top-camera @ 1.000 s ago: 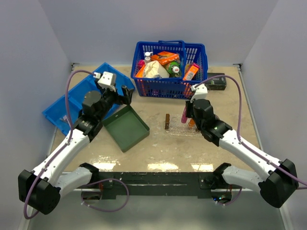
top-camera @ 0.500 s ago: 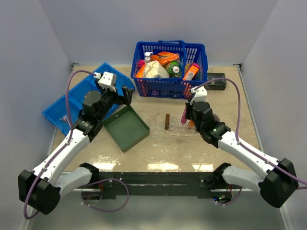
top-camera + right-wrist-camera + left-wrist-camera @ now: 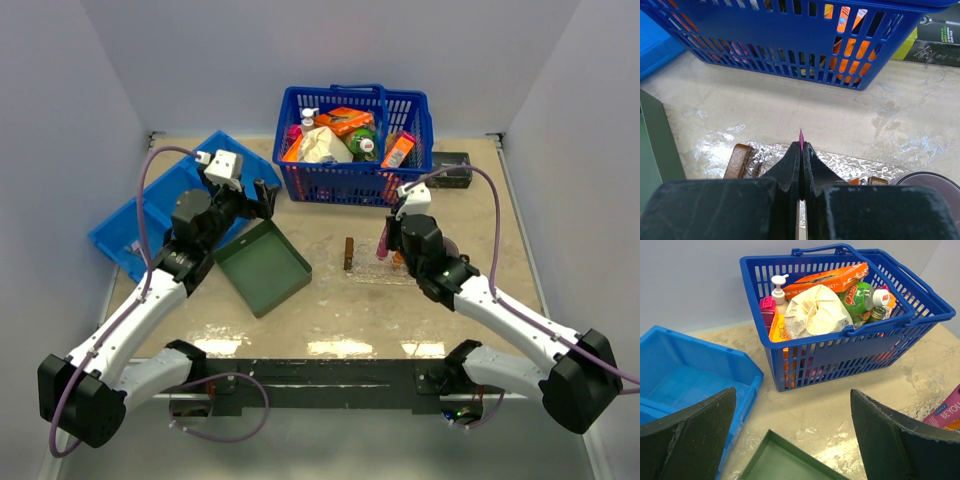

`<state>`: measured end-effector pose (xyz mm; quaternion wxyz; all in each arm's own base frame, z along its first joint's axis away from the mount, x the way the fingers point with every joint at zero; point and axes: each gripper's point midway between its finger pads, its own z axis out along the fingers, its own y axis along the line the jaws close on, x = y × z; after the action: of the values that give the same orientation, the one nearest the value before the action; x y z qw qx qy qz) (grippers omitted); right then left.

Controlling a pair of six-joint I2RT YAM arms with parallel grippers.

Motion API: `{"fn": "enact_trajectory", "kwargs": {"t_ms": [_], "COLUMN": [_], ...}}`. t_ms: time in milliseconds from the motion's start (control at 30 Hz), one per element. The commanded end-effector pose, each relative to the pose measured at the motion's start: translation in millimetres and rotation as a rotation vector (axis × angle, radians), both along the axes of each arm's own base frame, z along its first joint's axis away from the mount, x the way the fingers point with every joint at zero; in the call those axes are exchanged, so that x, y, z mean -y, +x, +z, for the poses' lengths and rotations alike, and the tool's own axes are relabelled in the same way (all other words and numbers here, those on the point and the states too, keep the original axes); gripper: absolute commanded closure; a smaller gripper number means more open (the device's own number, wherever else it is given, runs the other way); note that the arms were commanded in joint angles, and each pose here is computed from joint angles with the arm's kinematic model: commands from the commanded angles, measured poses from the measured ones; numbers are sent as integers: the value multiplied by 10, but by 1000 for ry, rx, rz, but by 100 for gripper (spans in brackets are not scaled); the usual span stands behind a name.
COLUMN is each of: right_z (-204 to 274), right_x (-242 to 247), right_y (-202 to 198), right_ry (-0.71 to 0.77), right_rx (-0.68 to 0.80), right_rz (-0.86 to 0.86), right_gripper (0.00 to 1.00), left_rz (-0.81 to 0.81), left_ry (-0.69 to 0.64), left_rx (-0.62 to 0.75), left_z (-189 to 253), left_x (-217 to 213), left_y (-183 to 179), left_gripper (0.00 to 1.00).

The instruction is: Prepare toiletry sets of a toothbrush and toothpaste on the tray

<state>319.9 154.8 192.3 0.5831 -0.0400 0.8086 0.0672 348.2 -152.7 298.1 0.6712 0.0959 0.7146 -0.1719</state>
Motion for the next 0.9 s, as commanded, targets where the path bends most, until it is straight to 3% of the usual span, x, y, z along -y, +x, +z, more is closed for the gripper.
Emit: {"fn": "enact_trajectory", "kwargs": {"t_ms": [0, 867], "right_z": [97, -86], "right_x": [1, -12], "right_y": [70, 95], "right_ry": [27, -4], "right_rx": [61, 28], "right_rz": [-30, -39], "right_gripper": [100, 100], "left_rz": [6, 3], "left_ry": [3, 8], "left_rx": [41, 38], "left_z": [105, 95], "left_x": [-28, -18], "left_y": [18, 23], "left_gripper": [0, 0]}}
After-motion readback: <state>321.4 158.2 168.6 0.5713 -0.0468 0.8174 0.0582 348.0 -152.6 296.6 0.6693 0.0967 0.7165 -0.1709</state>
